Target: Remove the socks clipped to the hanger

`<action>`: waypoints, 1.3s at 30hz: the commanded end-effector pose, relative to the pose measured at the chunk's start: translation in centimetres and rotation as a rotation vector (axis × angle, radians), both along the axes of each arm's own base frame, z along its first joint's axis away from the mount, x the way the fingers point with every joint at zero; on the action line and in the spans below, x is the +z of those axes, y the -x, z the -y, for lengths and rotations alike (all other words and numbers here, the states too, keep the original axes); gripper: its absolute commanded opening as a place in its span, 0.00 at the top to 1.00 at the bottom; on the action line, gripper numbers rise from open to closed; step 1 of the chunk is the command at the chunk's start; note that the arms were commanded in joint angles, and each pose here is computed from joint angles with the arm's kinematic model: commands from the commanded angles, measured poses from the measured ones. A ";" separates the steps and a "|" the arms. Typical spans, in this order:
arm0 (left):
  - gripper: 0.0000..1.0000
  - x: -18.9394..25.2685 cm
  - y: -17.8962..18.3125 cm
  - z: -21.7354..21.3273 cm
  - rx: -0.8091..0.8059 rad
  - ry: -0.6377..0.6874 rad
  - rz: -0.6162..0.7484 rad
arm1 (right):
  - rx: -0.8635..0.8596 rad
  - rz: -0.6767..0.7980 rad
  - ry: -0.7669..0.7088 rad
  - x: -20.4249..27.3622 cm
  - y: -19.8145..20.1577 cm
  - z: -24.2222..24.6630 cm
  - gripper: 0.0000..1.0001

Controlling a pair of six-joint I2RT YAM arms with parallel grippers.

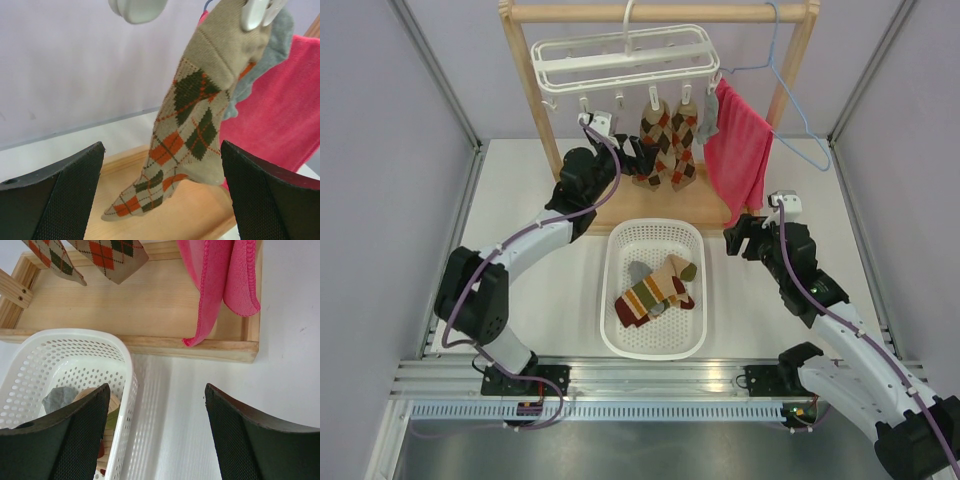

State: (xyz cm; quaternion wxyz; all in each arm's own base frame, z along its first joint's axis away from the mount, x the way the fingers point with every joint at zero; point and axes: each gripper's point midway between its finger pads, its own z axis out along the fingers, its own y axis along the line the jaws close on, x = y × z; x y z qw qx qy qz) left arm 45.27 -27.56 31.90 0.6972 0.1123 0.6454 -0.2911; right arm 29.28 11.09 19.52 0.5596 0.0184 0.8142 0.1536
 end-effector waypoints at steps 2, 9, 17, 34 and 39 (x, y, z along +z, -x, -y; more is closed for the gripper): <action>0.00 2.8 -1.8 -0.3 0.046 -0.022 0.124 | 0.011 0.032 -0.007 0.8 -0.1 0.0 0.20; 0.33 2.4 -3.0 0.4 0.045 -0.014 0.135 | 0.000 0.012 0.016 -0.2 -0.1 0.3 0.20; 0.87 2.6 -2.0 0.1 0.035 0.003 0.141 | -0.005 0.001 0.028 -0.8 -0.1 0.5 0.20; 0.98 6.8 2.0 -1.7 0.028 -0.020 0.174 | -0.030 0.003 0.041 -0.2 0.0 1.2 0.21; 0.98 8.2 4.1 -1.3 -0.021 -0.072 0.168 | -0.005 0.002 0.034 0.4 -0.3 0.6 0.21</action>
